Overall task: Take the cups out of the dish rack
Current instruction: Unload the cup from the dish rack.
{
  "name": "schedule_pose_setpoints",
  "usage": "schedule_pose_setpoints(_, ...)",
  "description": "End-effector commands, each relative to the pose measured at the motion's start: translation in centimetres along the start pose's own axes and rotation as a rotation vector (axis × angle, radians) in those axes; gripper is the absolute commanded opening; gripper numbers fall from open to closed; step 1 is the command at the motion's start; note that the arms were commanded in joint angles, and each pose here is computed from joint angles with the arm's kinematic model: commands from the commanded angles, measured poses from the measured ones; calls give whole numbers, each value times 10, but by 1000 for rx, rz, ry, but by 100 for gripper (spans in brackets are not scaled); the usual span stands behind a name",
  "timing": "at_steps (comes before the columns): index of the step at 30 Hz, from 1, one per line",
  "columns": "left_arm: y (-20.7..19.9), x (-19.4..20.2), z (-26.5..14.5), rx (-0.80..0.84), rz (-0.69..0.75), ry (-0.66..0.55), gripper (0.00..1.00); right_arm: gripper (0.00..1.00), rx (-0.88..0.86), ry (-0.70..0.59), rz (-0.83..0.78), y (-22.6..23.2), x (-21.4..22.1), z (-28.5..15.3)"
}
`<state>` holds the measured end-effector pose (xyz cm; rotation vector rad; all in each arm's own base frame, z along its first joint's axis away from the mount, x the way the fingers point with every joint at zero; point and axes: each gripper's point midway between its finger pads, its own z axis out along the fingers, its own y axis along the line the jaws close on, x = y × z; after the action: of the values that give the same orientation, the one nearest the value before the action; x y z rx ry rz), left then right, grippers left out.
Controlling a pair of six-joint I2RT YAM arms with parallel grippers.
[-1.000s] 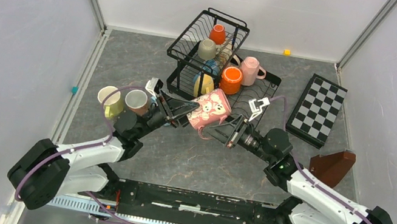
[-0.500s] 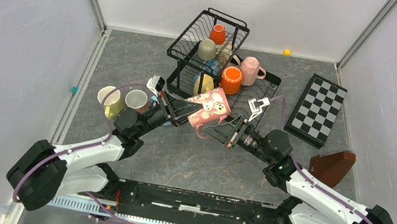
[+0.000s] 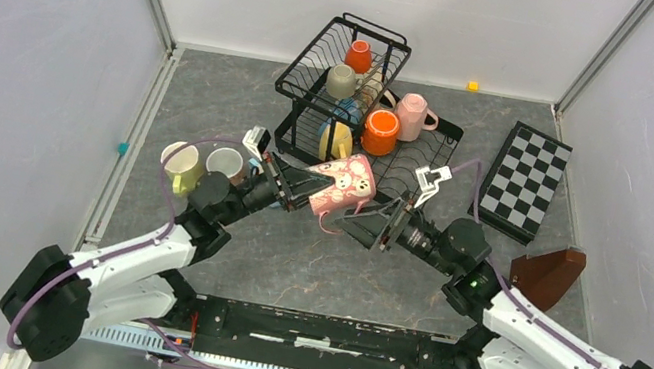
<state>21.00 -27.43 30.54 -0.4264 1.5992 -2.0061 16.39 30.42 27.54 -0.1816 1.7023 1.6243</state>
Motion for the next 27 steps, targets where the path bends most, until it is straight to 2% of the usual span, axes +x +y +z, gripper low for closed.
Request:
schedule_pose_setpoints(1,-77,-5,-1,192,159,-38,2,98,91,-31,-133,-3,-16,-6)
schedule_pose_setpoints(5,-77,-3,-2,142,208,-25,2,98,240,-9,-198,-27,-17,-18)
schedule_pose_setpoints(11,-58,3,-9,-43,280,21,2,98,444,-49,-315,-43,-42,-41)
schedule_pose_setpoints(18,-37,6,-39,-301,435,85,2,98,642,-43,-436,-57,-69,-57)
schedule_pose_setpoints(27,-12,10,-75,-521,525,171,2,98,732,19,-481,-85,-85,-59)
